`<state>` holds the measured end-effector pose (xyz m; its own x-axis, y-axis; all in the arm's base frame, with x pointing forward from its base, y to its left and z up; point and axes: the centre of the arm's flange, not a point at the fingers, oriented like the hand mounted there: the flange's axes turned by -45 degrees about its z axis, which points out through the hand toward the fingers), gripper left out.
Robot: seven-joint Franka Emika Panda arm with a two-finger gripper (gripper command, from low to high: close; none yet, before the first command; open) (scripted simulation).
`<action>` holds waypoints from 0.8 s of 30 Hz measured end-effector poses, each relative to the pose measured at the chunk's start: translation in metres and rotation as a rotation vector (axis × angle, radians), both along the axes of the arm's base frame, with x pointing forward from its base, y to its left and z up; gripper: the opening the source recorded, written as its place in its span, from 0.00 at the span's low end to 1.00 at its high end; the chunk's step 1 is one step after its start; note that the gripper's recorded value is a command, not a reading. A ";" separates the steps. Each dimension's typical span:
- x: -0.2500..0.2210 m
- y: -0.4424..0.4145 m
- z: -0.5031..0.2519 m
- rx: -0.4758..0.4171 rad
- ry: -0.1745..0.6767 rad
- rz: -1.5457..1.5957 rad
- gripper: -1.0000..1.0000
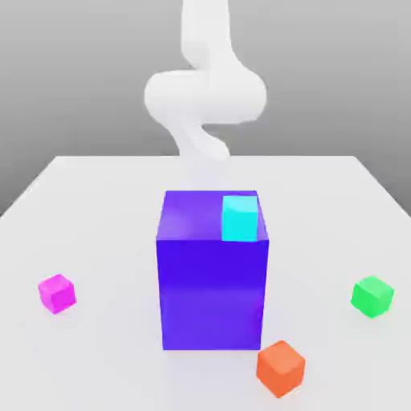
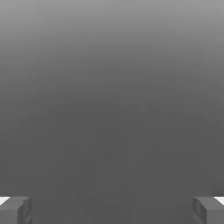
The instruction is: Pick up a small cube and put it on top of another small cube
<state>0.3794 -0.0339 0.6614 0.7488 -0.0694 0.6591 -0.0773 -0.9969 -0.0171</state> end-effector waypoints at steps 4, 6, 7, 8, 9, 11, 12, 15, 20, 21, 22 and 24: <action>0.035 -0.065 -0.093 0.027 0.139 -0.118 0.50; 0.041 -0.096 -0.140 0.045 0.204 -0.175 0.50; 0.041 -0.112 -0.163 0.055 0.236 -0.204 0.50; 0.039 -0.127 -0.186 0.065 0.268 -0.232 0.50; 0.036 -0.142 -0.209 0.077 0.299 -0.260 0.50; 0.024 -0.169 -0.255 0.101 0.362 -0.317 0.50; 0.016 -0.182 -0.278 0.114 0.393 -0.346 0.50; -0.016 -0.214 -0.344 0.158 0.486 -0.431 0.50; -0.095 -0.249 -0.443 0.246 0.636 -0.579 0.50; -0.108 -0.252 -0.459 0.259 0.658 -0.599 0.50; -0.113 -0.252 -0.471 0.263 0.669 -0.605 0.50; -0.116 -0.253 -0.492 0.265 0.678 -0.608 0.50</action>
<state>0.2631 -0.2864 0.1691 0.7523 -0.6588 0.0041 -0.6588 -0.7523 0.0020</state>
